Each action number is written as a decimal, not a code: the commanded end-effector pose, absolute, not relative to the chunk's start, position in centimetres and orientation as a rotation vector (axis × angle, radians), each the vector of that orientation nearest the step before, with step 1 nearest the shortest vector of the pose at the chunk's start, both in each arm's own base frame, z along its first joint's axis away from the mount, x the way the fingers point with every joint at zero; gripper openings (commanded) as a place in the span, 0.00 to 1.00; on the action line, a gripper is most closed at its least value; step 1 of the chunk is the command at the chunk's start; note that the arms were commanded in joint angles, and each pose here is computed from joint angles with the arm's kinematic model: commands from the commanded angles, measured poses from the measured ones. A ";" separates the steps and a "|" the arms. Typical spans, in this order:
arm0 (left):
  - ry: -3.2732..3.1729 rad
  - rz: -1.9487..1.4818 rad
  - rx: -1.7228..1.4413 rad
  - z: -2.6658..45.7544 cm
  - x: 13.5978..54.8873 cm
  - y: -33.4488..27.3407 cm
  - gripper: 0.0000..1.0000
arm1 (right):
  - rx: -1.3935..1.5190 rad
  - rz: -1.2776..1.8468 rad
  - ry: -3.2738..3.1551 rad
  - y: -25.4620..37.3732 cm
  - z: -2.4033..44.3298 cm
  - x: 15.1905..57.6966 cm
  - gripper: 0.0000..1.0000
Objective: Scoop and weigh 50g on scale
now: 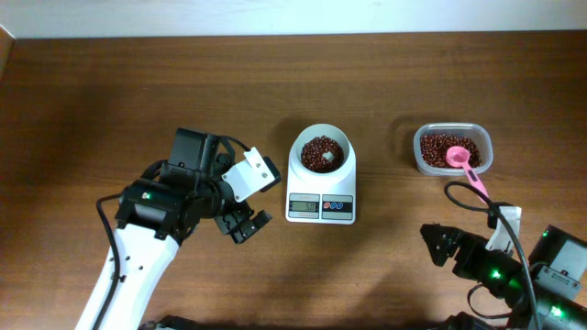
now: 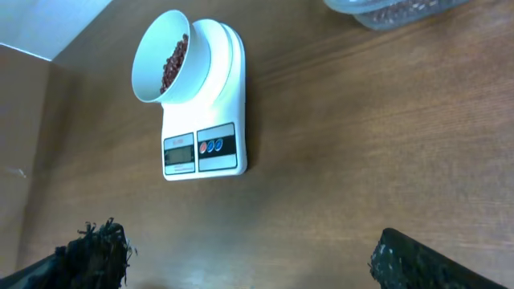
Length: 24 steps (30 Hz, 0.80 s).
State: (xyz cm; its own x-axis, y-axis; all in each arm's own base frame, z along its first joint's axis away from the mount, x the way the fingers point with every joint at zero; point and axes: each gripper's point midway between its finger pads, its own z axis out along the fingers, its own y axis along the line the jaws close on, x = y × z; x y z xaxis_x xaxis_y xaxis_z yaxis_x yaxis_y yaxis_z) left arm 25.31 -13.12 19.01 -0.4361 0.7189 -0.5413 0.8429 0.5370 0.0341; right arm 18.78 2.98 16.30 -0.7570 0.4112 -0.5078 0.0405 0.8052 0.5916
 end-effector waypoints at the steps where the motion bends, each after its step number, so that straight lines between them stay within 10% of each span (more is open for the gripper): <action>1: 2.250 -0.319 1.261 19.8 25.5 -13.1 0.99 | 0.293 0.782 2.325 3.4 16.5 19.1 0.99; 15: 2.250 -0.319 1.261 19.8 25.6 -13.1 0.99 | 0.330 0.627 2.366 1.4 15.4 19.4 0.99; 24: 2.250 -0.319 1.261 19.8 25.5 -13.1 0.99 | -0.125 0.438 2.158 4.2 18.1 23.5 0.99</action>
State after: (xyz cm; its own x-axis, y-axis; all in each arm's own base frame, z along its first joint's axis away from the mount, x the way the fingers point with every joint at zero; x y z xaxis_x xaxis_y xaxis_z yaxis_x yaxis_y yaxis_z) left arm 25.32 -13.12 19.01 -0.4359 0.7190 -0.5413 0.8428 0.5371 0.0346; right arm 23.12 4.01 18.45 -0.6396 0.1282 -0.7580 -0.2203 0.9141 0.3405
